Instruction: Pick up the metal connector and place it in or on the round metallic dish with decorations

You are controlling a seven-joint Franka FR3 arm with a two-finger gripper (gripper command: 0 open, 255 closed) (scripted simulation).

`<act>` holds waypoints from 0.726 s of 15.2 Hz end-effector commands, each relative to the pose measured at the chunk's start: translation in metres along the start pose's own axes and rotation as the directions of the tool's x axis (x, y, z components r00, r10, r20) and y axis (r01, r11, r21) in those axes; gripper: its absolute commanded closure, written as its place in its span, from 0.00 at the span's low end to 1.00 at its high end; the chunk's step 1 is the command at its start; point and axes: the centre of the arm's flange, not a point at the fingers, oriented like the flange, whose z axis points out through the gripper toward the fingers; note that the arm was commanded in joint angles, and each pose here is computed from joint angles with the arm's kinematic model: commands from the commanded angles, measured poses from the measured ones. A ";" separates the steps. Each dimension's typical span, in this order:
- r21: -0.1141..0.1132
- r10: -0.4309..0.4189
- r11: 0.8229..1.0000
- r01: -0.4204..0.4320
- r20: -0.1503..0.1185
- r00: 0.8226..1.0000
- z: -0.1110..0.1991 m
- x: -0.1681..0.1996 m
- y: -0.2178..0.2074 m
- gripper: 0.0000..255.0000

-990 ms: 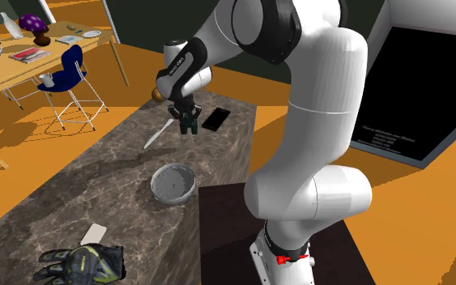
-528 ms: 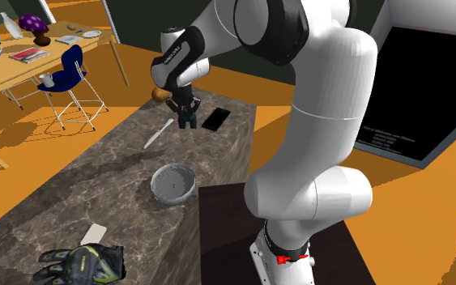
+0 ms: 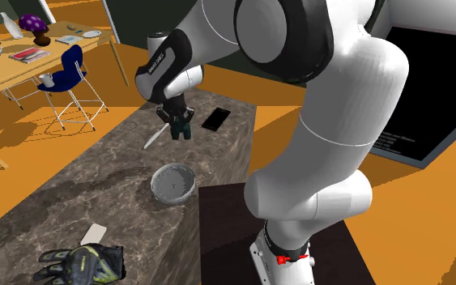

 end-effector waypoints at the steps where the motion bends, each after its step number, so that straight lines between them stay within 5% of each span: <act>1: 0.001 0.002 1.000 -0.002 0.000 1.000 -0.003 -0.027 -0.005 1.00; 11: 0.001 0.002 1.000 -0.002 0.000 1.000 -0.017 -0.144 -0.025 1.00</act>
